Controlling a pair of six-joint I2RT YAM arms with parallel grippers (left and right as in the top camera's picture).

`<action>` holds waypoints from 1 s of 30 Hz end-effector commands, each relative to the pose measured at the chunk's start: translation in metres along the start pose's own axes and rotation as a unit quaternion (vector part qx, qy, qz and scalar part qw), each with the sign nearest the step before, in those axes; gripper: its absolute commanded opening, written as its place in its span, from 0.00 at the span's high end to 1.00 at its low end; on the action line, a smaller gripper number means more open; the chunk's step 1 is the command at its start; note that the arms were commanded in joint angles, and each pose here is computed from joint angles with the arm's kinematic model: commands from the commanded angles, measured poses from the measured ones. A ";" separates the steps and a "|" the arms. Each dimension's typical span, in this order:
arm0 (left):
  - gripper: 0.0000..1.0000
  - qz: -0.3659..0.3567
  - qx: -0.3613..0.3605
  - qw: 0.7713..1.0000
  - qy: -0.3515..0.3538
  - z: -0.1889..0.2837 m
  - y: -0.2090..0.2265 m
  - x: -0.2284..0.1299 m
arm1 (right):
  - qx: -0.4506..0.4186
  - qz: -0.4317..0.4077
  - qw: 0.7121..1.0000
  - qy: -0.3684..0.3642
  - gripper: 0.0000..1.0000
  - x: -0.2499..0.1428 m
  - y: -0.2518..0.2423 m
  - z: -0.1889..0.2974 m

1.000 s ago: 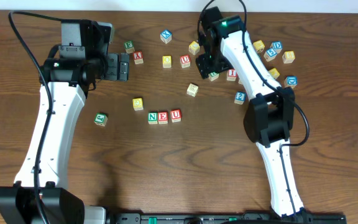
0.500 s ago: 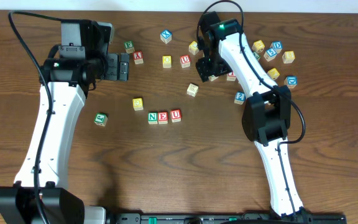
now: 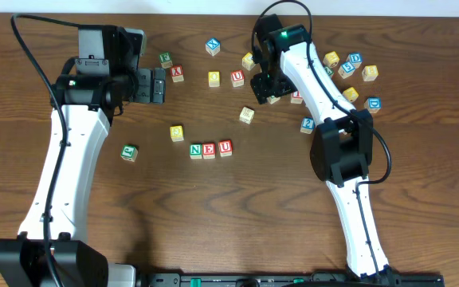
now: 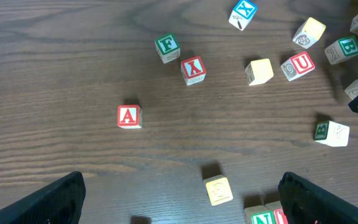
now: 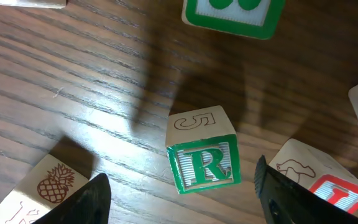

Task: Spell out NEURIPS
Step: 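Lower the right gripper around the green R block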

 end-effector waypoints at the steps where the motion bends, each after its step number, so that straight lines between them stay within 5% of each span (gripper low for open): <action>1: 0.02 -0.006 0.000 1.000 -0.015 0.007 0.001 0.008 | 0.000 0.011 1.000 -0.006 0.30 0.002 0.005 0.002; 30: 0.02 -0.006 0.000 1.000 -0.015 0.007 0.001 0.008 | -0.009 0.018 1.000 -0.014 0.34 0.004 0.003 0.002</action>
Point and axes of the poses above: each gripper's point midway between its finger pads, its own z axis back along the fingers, its own y axis along the line the jaws close on, x = y × z, the point moved 8 cm from there along z, back along the fingers, and after that the axes turned 2 degrees about -z, right-handed, at the moved point
